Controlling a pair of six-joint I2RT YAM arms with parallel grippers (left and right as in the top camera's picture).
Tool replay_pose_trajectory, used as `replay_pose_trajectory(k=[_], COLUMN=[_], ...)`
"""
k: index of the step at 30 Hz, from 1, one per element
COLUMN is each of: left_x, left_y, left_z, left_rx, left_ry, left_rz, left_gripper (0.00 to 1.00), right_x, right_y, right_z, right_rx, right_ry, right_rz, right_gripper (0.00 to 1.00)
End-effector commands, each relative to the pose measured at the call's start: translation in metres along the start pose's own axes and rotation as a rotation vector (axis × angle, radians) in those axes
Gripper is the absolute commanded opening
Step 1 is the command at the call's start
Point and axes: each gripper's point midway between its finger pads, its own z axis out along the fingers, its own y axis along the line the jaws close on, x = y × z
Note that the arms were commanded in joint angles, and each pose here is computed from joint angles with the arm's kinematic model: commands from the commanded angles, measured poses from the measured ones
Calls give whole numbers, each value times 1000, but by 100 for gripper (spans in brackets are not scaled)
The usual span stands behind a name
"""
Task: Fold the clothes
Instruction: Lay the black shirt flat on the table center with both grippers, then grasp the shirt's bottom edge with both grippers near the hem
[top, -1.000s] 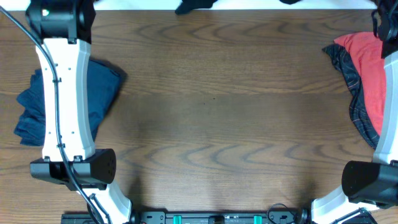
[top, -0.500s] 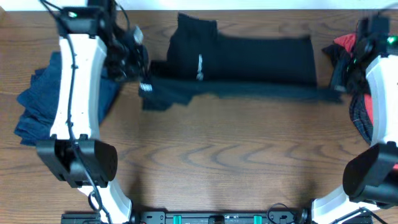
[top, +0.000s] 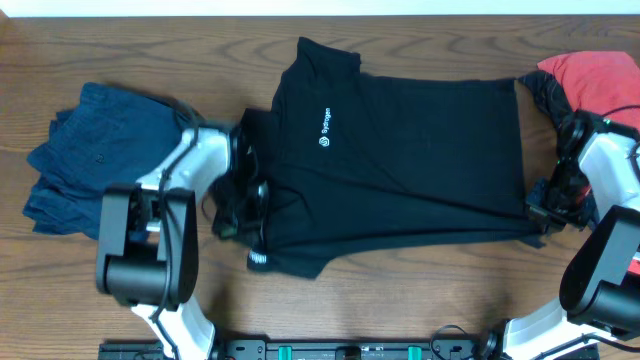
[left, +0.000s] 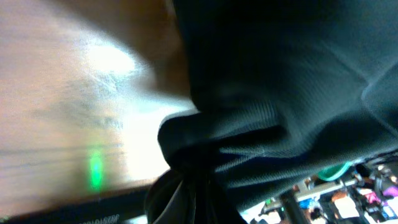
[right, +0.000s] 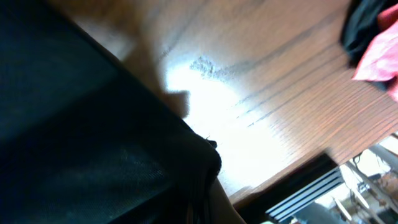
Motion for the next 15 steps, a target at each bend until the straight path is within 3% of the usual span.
replay_pose_trajectory(k=[1, 10, 15], left_x=[17, 39, 24], left_y=[10, 10, -4], left_z=[6, -1, -33], left_rx=[-18, 14, 63], left_ry=[-58, -255, -489], left_rz=[-24, -31, 23], left_gripper=[6, 6, 6], right_x=[4, 19, 10], right_y=[-11, -16, -12], right_z=[12, 15, -6], right_rx=[58, 46, -34], right_ry=[7, -17, -129], right_rz=[51, 88, 118], right_gripper=[1, 1, 1])
